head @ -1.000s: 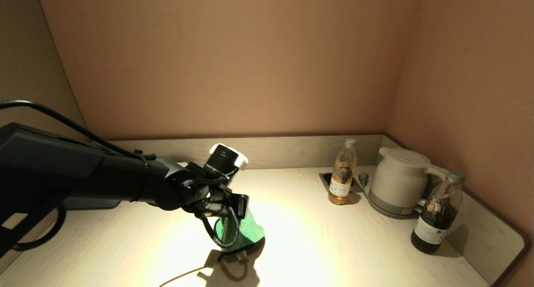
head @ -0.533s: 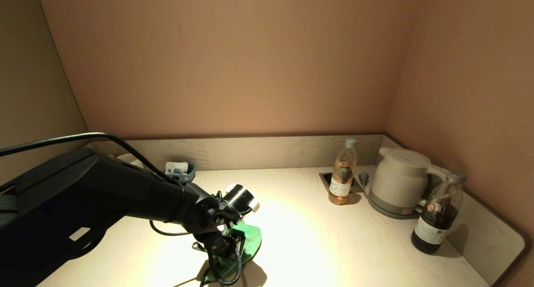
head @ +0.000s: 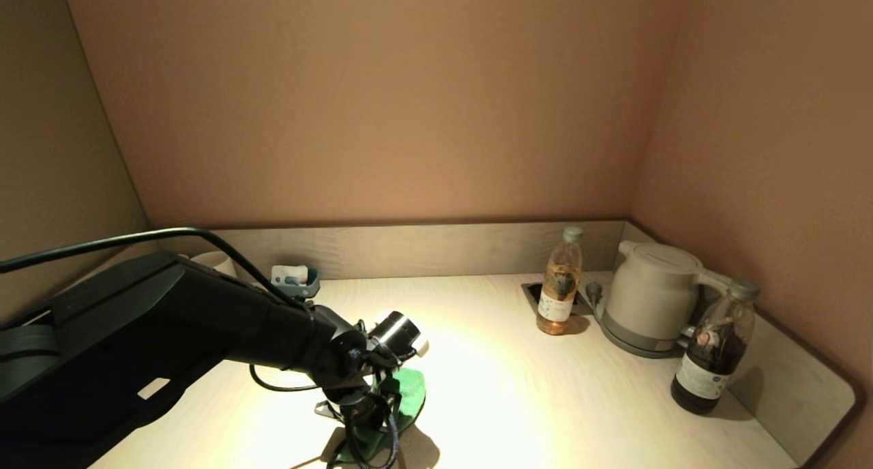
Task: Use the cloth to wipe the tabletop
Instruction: Sweep the stains on the table
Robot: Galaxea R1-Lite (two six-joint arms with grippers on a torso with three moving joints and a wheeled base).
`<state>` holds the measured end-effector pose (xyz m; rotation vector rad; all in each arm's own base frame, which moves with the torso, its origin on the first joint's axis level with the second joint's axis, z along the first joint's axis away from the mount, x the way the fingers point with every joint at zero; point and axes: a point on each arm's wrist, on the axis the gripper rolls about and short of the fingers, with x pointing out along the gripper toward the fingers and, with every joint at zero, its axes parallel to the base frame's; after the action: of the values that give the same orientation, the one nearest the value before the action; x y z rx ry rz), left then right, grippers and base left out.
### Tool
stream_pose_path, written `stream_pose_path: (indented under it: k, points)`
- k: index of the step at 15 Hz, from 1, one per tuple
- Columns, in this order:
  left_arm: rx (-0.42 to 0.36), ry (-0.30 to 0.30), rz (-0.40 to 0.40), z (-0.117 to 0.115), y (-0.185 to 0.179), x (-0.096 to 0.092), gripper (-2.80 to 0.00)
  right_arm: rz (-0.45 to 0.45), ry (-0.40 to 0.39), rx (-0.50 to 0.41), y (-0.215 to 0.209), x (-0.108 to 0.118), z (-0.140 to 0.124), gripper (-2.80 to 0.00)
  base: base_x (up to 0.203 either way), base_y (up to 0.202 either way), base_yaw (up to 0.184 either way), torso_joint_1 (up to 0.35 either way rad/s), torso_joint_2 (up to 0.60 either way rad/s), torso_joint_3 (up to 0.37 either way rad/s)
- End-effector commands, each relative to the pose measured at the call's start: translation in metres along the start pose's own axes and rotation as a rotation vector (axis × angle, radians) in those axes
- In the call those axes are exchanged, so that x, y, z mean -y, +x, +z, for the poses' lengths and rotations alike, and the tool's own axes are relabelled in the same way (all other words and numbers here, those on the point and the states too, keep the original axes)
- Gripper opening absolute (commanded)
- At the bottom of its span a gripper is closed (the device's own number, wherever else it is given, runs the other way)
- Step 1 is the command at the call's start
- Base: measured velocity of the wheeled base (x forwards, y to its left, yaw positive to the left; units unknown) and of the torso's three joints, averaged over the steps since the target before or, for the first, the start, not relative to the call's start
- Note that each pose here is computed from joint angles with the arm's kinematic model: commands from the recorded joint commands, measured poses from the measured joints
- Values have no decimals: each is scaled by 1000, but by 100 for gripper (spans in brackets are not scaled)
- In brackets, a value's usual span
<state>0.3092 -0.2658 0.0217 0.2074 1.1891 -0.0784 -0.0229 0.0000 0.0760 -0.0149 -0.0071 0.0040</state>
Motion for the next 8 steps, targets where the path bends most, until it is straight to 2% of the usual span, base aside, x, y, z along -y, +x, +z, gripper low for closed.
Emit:
stream_pose_path:
  k: [1, 3, 8]
  points:
    - [-7, 1, 5, 0, 6, 2, -280, 2, 0, -1, 0, 0, 0, -280, 0, 0, 0, 0, 0, 0]
    - [52, -16, -27, 20, 8, 13, -280, 2, 0, -1, 0, 0, 0, -280, 0, 0, 0, 0, 0, 0]
    - [92, -26, -47, 39, 16, 26, -280, 2, 0, -1, 0, 0, 0, -280, 0, 0, 0, 0, 0, 0]
